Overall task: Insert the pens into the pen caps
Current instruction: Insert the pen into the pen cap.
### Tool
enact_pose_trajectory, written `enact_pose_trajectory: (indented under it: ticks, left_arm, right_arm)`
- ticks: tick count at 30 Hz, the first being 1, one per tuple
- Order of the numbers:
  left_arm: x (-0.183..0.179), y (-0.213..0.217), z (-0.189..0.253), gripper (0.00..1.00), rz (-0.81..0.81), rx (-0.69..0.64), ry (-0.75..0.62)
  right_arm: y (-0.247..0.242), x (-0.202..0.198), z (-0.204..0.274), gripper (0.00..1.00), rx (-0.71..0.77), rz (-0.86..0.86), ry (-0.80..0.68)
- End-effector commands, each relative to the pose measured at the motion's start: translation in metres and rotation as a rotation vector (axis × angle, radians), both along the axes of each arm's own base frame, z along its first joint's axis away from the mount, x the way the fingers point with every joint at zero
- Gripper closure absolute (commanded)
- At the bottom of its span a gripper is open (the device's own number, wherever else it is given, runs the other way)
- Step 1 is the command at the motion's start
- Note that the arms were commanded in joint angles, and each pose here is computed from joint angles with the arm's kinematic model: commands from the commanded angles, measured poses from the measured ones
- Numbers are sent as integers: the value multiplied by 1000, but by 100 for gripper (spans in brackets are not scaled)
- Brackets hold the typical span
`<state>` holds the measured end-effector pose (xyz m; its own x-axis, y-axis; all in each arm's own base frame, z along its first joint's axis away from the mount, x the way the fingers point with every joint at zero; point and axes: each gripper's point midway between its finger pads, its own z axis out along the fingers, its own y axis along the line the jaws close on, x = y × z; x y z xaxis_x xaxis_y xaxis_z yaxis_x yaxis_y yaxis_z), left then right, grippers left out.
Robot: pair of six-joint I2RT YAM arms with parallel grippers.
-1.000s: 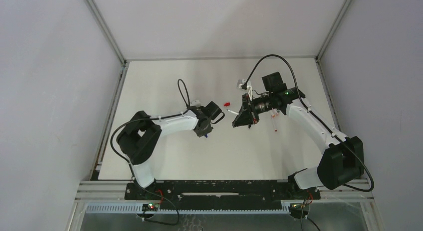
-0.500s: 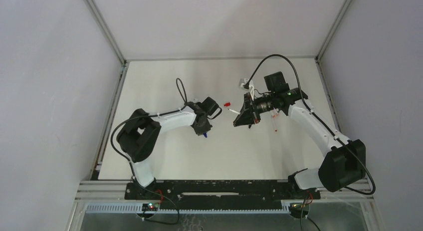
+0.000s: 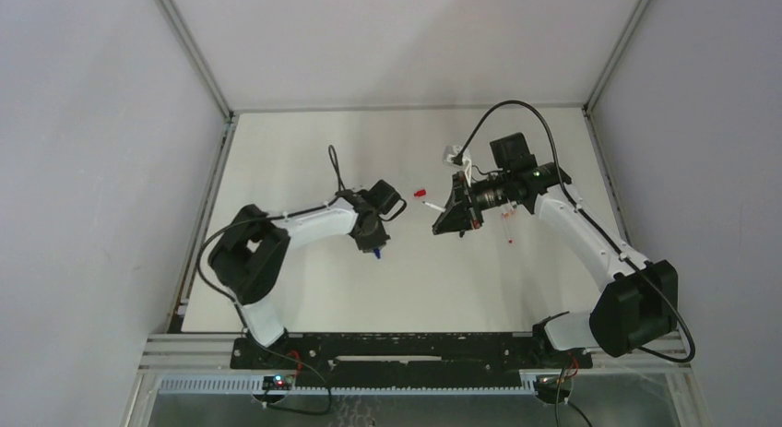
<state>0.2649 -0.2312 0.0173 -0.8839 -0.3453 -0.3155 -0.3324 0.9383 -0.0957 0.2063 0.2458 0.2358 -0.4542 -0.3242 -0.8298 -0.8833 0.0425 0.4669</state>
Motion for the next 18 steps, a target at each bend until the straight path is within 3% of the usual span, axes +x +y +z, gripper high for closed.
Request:
enact_pose_trajectory:
  ticks: [1,7,12,18]
  left_arm:
    - [-3,-4,48,100,-62,-157,-154]
    - [3,-8,124,100,-65,-469,-528]
    - [0,-8,217,100,-92,-813,-951]
    - [-24,6,292,100,-167,-1018,-1287]
  right_arm:
    - [7,-2,6,100,10,48,-61]
    - [9,-6,6,100,6,59,-75]
    - [10,-13,16,100,35,74,-83]
    - [18,-25,27,100,62,105,-76]
